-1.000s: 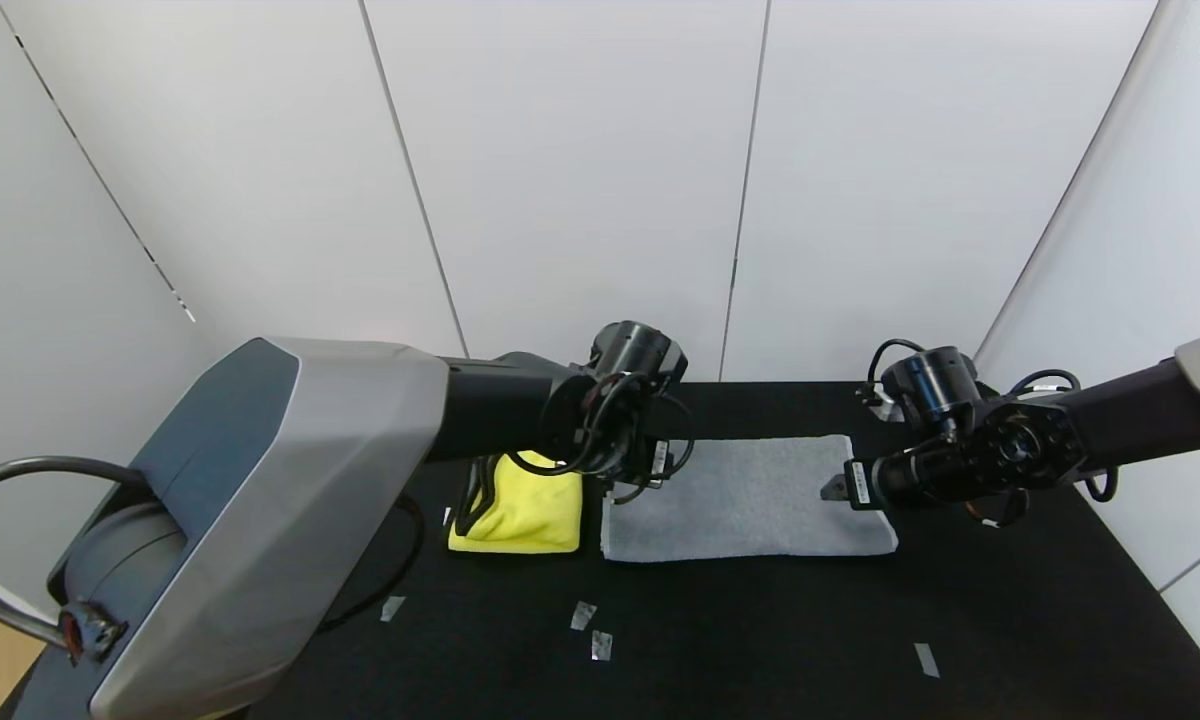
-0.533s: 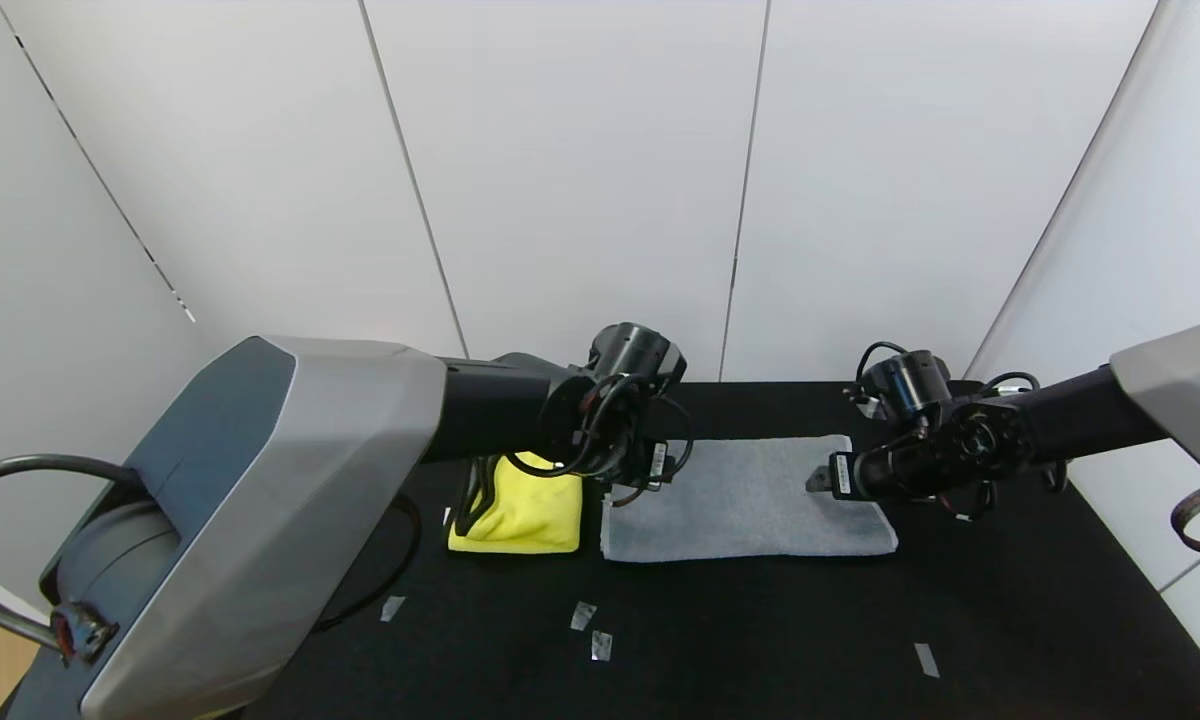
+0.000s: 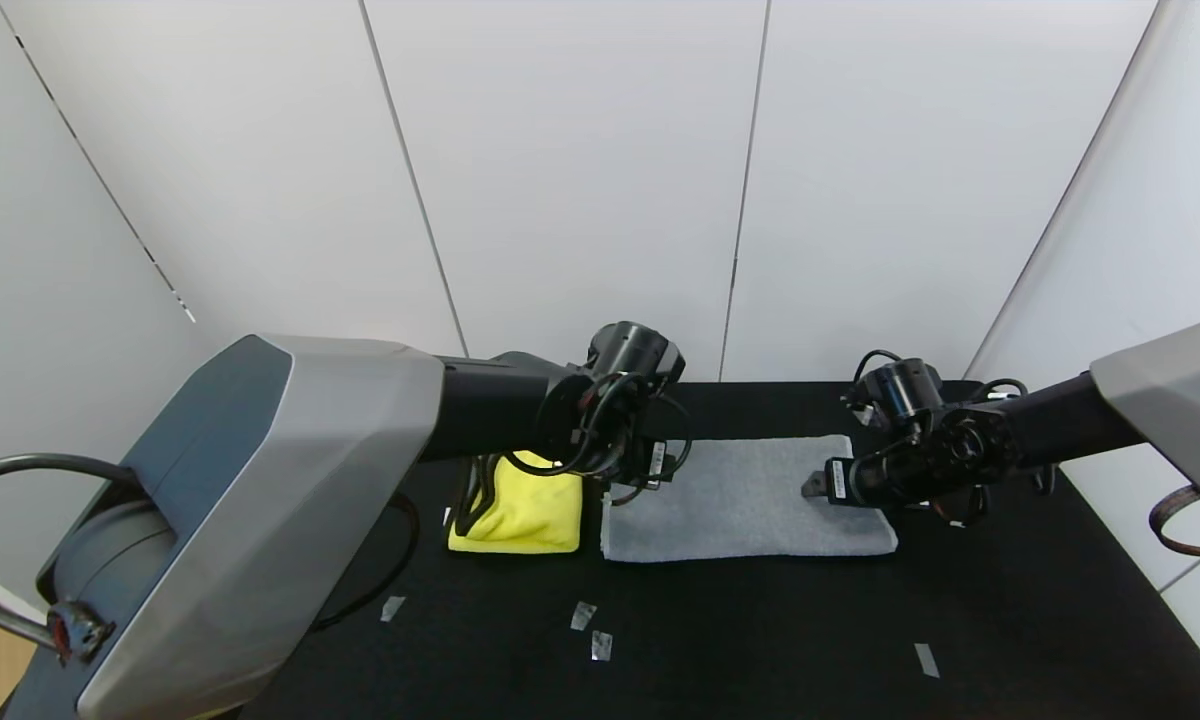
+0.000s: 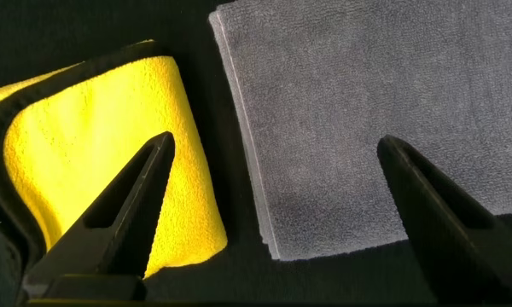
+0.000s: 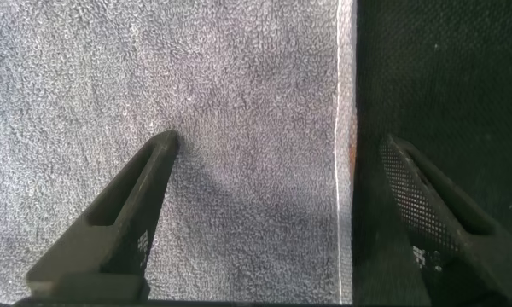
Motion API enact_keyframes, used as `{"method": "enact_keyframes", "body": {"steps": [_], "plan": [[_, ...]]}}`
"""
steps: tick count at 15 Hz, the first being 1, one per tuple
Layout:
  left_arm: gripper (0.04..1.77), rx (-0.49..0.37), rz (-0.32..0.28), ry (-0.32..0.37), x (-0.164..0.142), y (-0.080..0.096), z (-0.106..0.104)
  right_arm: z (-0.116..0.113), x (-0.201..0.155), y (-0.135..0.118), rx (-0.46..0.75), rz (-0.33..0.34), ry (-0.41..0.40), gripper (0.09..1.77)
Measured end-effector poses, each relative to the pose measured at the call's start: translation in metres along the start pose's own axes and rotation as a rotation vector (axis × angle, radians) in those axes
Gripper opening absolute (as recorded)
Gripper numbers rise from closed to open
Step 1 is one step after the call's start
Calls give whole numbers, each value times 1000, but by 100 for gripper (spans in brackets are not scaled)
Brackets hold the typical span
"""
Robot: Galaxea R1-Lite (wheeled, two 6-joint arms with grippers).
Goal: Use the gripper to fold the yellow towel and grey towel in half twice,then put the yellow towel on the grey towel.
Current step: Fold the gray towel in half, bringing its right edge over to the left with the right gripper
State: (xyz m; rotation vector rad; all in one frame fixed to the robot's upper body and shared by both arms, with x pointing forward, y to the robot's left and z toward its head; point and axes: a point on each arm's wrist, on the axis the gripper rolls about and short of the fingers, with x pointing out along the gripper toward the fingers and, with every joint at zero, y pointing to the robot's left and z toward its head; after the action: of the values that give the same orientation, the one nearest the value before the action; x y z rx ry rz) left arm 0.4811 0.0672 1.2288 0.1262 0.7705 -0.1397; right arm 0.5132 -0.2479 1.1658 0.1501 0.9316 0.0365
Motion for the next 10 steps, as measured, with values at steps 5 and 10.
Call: {"method": "enact_keyframes", "body": {"steps": [5, 10], "plan": [[170, -3, 0, -3, -2, 1, 1, 0, 0, 1, 10, 5, 14, 104], [170, -4, 1, 1, -2, 2, 0, 1, -1, 3, 7, 9, 11, 17]]}}
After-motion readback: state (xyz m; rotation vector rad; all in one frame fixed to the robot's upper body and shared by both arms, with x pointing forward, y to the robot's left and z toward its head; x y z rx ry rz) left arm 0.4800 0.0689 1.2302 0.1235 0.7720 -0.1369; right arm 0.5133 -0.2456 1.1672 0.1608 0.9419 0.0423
